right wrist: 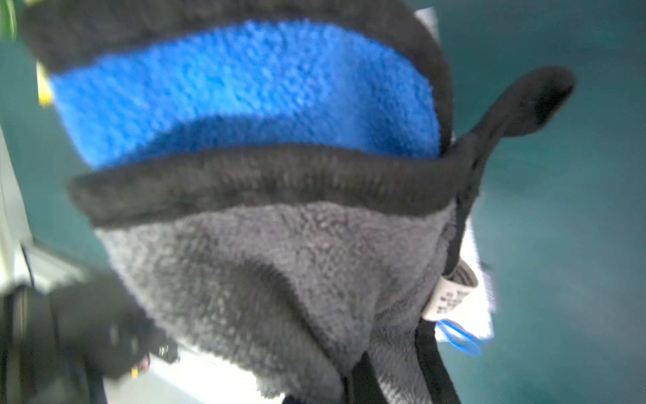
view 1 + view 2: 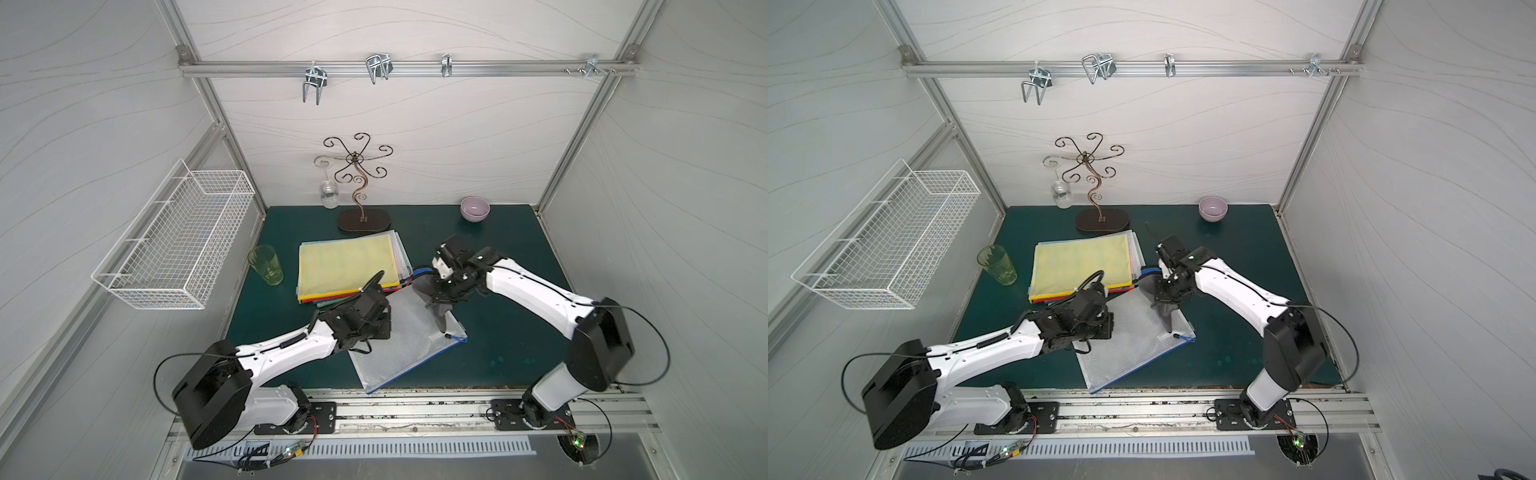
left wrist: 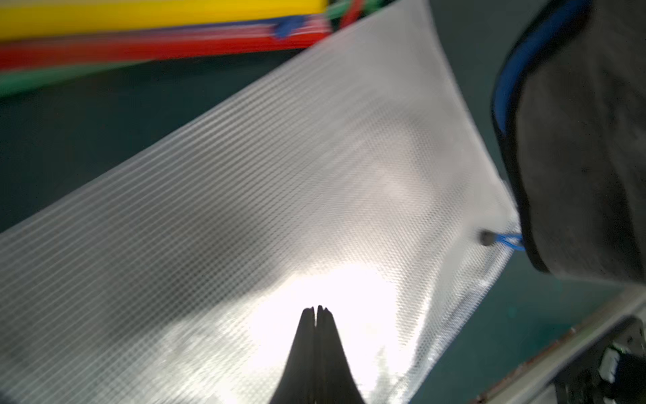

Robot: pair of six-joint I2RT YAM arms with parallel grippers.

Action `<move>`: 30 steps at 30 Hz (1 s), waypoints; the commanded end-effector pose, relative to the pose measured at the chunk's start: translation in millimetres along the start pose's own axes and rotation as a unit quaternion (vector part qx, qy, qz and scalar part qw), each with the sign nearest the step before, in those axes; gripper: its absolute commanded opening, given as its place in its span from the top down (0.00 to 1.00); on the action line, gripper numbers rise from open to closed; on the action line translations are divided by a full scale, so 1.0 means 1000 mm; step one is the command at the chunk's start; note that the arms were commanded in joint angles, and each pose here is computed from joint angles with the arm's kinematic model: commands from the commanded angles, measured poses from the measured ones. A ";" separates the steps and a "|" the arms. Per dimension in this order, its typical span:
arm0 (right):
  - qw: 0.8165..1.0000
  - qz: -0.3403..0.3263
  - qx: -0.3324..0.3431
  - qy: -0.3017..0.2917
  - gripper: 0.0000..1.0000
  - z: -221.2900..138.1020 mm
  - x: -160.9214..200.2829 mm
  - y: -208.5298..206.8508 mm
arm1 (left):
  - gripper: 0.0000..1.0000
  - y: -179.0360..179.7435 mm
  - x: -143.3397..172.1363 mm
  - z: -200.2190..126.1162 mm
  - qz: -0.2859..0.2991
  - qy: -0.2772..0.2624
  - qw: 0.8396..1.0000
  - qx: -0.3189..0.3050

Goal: Wipe the document bag
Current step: Adjust the document bag at the center of the board, then wipe the dirt from the document bag.

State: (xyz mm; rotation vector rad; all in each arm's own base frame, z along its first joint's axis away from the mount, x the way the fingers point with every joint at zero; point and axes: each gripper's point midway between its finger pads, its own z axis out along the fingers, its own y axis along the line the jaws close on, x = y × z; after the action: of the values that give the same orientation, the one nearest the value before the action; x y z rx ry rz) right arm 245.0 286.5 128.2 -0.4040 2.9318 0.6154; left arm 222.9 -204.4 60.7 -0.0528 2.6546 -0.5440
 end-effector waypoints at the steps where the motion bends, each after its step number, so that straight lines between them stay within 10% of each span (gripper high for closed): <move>1: 0.993 -0.069 -0.080 0.055 1.00 0.024 0.009 0.058 | 1.00 0.032 0.015 0.005 -0.124 0.024 0.992 -0.011; 16: 0.941 -0.102 -0.224 0.231 1.00 0.143 0.050 0.157 | 1.00 0.095 0.055 0.020 -0.222 0.066 0.968 -0.097; 21: 0.969 -0.030 -0.099 0.225 1.00 0.159 0.039 0.071 | 1.00 0.100 0.056 0.019 -0.226 0.064 0.966 -0.108; 30: 0.974 0.068 0.186 0.110 1.00 0.069 0.019 -0.121 | 1.00 0.098 0.054 0.024 -0.221 0.072 0.967 -0.103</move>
State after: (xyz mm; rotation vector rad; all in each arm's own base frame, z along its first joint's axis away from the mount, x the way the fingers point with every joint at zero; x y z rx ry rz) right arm 252.6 289.2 28.3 -0.3975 3.2118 0.5736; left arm 211.7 -156.2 9.9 -0.6486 2.7371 -0.6125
